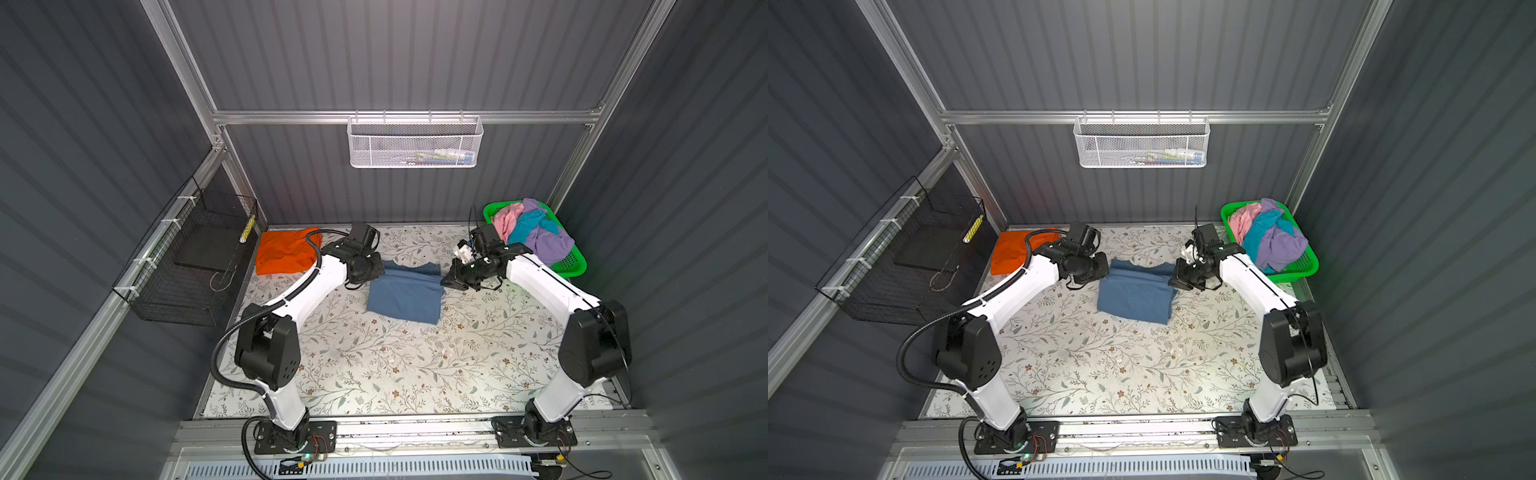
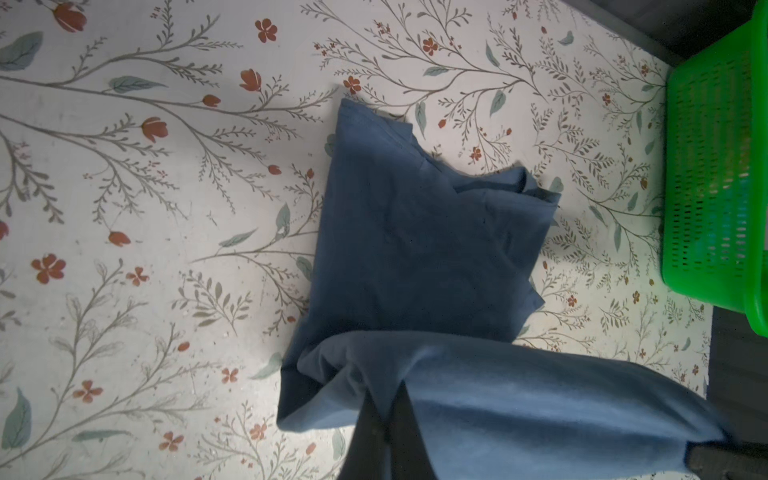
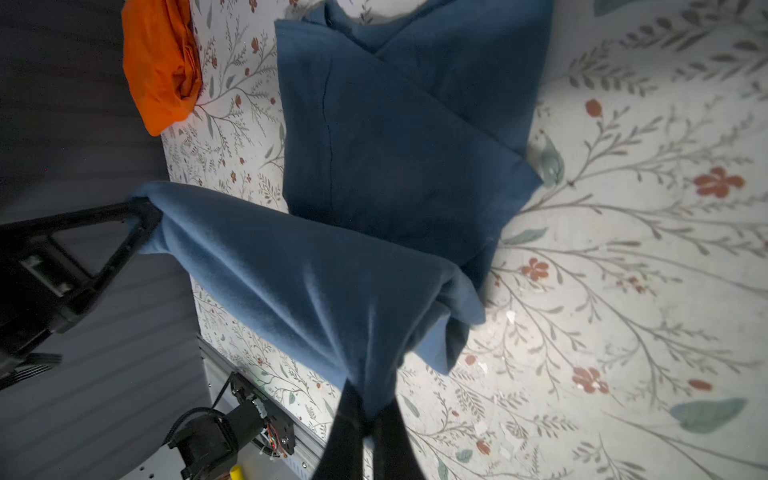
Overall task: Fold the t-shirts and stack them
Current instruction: 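Grasp the near edge and fold it over toward the far edge with both grippers, then grasp the folded blue shirt's sides with both grippers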
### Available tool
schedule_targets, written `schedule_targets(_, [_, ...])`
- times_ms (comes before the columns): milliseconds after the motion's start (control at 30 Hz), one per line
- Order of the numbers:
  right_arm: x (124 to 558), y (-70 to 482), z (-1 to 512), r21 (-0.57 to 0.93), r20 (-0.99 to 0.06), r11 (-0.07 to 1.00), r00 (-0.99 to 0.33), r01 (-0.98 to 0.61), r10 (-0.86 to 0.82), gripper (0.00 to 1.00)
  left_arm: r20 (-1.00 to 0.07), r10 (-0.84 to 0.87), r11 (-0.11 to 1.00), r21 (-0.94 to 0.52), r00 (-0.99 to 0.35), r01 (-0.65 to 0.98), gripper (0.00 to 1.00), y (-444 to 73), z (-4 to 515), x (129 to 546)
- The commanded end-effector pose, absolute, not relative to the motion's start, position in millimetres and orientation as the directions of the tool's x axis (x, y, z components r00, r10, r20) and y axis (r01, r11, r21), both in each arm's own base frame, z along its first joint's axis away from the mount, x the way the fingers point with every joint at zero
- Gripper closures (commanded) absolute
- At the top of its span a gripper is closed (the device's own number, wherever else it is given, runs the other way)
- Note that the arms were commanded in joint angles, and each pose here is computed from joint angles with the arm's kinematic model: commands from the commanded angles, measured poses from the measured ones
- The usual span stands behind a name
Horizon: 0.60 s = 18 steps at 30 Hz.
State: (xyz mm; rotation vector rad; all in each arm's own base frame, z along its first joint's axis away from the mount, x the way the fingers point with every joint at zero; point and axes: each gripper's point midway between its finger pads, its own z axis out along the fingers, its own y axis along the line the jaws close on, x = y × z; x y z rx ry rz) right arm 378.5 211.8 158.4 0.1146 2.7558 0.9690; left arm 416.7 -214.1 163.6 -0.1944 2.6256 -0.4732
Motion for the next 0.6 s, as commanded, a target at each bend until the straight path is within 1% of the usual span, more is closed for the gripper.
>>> schedule_targets(0, [404.5, 214.7, 156.5, 0.652, -0.186, 0.758, -0.973, -0.021, 0.133, 1.0, -0.427, -0.196, 0.931, -0.363, -0.883, -0.031, 1.0, -213.5, 156.3, 446.9])
schedule_targets(167, [439.9, 213.2, 129.2, 0.656, -0.144, 0.754, -0.978, 0.021, 0.153, 1.0, -0.366, -0.199, 0.918, -0.394, -0.909, -0.042, 1.0, -224.0, 118.6, 479.2])
schedule_targets(400, [482.2, 202.9, 82.7, 0.668, -0.107, 0.738, -0.969, 0.095, 0.222, 1.0, -0.315, -0.24, 0.901, -0.424, -0.918, -0.09, 0.89, -217.7, 69.8, 519.7])
schedule_targets(467, [493.0, 197.2, 72.7, 0.668, -0.097, 0.735, -0.964, 0.12, 0.246, 1.0, -0.315, -0.253, 0.891, -0.444, -0.915, -0.094, 0.8, -216.3, 62.8, 531.1])
schedule_targets(500, [498.7, 195.8, 69.1, 0.674, -0.094, 0.728, -0.962, 0.128, 0.256, 0.98, -0.315, -0.257, 0.883, -0.46, -0.913, -0.09, 0.73, -217.1, 61.4, 537.3])
schedule_targets(533, [504.5, 193.7, 67.2, 0.679, -0.098, 0.722, -0.958, 0.134, 0.27, 0.88, -0.319, -0.261, 0.878, -0.471, -0.911, -0.086, 0.64, -216.5, 62.3, 542.9])
schedule_targets(567, [510.3, 190.8, 66.1, 0.687, -0.101, 0.712, -0.952, 0.144, 0.29, 0.79, -0.325, -0.269, 0.875, -0.477, -0.907, -0.088, 0.58, -214.6, 64.9, 548.5])
